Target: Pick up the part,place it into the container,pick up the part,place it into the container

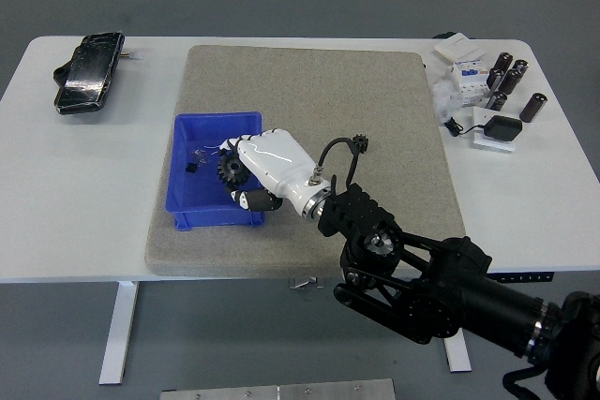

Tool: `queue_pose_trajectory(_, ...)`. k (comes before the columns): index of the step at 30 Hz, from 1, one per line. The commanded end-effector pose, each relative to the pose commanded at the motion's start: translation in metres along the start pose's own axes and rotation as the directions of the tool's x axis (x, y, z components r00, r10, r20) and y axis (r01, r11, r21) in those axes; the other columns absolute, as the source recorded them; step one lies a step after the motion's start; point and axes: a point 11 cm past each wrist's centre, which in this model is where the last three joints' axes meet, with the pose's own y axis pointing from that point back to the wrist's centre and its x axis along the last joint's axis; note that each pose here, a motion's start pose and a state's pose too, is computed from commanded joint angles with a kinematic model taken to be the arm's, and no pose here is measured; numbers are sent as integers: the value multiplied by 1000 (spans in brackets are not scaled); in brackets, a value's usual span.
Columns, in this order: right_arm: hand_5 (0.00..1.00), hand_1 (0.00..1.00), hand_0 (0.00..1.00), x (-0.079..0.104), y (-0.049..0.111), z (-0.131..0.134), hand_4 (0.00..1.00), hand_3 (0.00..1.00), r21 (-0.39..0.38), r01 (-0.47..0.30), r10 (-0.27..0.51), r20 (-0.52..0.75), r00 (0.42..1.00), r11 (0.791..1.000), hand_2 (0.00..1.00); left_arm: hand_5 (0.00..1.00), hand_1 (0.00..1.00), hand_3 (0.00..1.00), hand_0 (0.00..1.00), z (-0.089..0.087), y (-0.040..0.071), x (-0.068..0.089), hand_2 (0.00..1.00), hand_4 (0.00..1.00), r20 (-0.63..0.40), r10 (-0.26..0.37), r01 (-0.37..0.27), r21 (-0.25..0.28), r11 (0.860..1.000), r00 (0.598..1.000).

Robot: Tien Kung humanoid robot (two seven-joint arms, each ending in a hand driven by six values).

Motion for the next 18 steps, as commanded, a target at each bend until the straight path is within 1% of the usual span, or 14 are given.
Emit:
queue_pose_trajectory(1,234,829,832,-2,0,1,533,781,-2,5,-5,-2,1000,1000,837,154,610,586,636,0,0,0,572,667,0,0,0,0,1000,1000)
queue_pose_trajectory(4,234,829,832,-5,1,1,533,781,1,5,-5,1,1000,1000,837,154,610,586,636,0,0,0,572,667,0,0,0,0,1000,1000)
queue_pose_trajectory(6,234,829,832,-3,2,0,533,781,9,-11,11,9,1000,1000,837,154,610,586,636,1,0,0,572,667,0,0,0,-1,1000,1000)
queue_pose_trajectory(7,299,863,868,-2,2,-1,645,867,13,-20,20,14,1000,1000,872,155,609,586,637,1,0,0,572,668,0,0,0,-1,1000,1000)
queue_pose_trajectory(14,287,863,872,6,2,-6,653,872,35,-74,72,60,996,997,870,155,609,587,636,2,0,0,572,668,2,-1,1,-3,1000,1000)
queue_pose_trajectory(18,287,863,872,18,3,-2,653,872,20,-144,139,158,978,989,870,155,609,587,636,2,0,0,572,668,1,0,0,-4,1000,1000)
